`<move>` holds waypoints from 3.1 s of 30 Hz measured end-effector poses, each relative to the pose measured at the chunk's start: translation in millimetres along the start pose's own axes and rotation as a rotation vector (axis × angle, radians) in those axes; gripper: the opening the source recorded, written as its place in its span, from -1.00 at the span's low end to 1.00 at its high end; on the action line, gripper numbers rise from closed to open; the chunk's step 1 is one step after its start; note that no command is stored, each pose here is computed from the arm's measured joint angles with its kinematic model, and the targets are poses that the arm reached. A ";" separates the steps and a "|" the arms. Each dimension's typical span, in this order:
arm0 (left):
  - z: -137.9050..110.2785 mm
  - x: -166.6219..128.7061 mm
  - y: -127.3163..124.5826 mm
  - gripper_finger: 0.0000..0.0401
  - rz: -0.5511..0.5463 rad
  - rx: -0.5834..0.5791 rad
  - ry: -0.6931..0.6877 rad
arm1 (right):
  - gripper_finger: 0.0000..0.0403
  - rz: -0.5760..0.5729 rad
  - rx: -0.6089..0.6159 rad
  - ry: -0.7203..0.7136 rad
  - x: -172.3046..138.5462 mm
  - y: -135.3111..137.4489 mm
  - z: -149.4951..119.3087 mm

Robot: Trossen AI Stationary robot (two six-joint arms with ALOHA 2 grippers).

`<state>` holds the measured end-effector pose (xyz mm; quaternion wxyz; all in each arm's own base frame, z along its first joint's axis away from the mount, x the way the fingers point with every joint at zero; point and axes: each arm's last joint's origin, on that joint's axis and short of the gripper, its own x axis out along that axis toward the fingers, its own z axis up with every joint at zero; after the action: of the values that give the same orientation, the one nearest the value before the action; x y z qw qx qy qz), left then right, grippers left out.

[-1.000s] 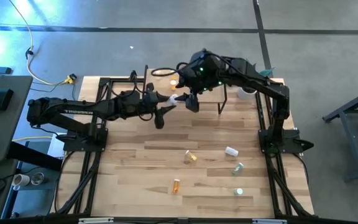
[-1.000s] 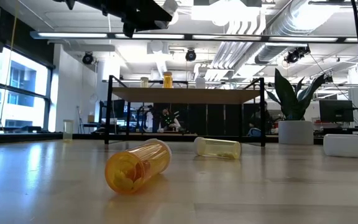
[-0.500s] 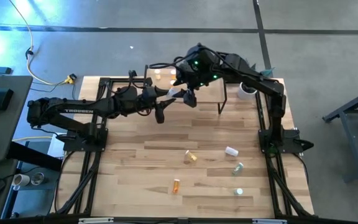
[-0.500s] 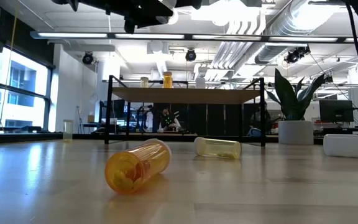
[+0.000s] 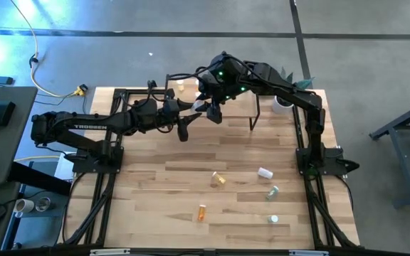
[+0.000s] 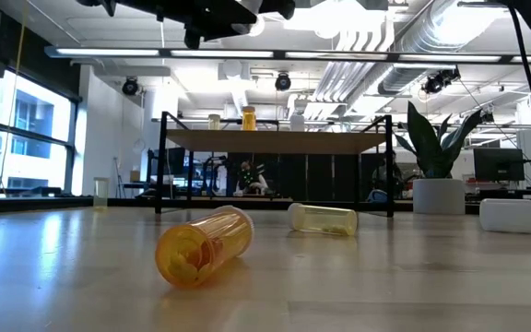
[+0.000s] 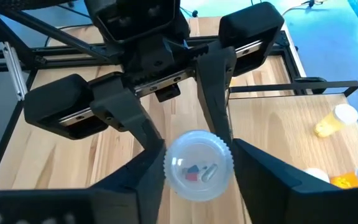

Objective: Pick and place medicine bottles onto shelf by color
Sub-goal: Put the bottom white pill bottle on the shelf and align it to the other white pill bottle

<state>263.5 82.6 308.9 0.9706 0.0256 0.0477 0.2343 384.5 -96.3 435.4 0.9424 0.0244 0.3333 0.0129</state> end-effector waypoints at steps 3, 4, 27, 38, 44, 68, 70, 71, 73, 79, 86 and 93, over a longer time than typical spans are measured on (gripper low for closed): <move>-0.1 0.0 0.0 -0.24 0.001 0.000 0.001 | -0.28 -0.001 0.000 0.001 0.0 0.0 -0.1; 0.0 0.0 0.1 -0.24 0.002 -0.001 0.001 | -0.31 -0.001 0.000 0.001 0.0 0.0 -0.1; -3.2 -0.2 2.0 0.25 0.078 -0.045 0.034 | -0.36 -0.086 0.047 0.060 -1.5 -5.8 -5.8; -2.4 -0.9 3.5 0.24 0.121 0.025 0.035 | -0.36 -0.175 0.017 0.071 -32.4 -18.5 -9.9; -2.3 -1.5 5.8 0.24 0.198 0.075 0.044 | -0.36 -0.239 -0.008 0.034 -68.6 -23.0 -11.0; 7.2 -2.6 13.0 0.24 0.316 0.097 0.071 | -0.36 -0.243 0.012 0.321 2.7 -83.4 -86.2; 4.6 -3.2 13.9 0.24 0.352 0.093 0.098 | -0.36 -0.233 0.009 0.344 11.2 -86.5 -89.2; 3.4 -3.4 14.2 0.24 0.366 0.097 0.112 | -0.36 -0.228 0.007 0.355 15.1 -87.8 -90.8; 1.2 -3.8 14.6 0.24 0.381 0.107 0.136 | -0.36 -0.224 0.005 0.366 19.0 -89.2 -92.4; -0.6 -4.0 14.7 0.24 0.387 0.113 0.155 | -0.36 -0.222 0.013 0.366 22.6 -90.5 -93.2; 1.3 -6.3 16.8 0.24 0.445 0.151 0.160 | -0.36 -0.183 0.065 0.364 30.5 -95.0 -97.7; 2.1 -6.2 18.1 0.24 0.451 0.154 0.158 | -0.36 -0.200 0.119 0.393 34.9 -106.4 -105.0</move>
<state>250.0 95.8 312.8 0.8822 0.0913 0.1343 0.4421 346.5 -197.2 326.2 0.8528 0.0438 0.5116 -0.0958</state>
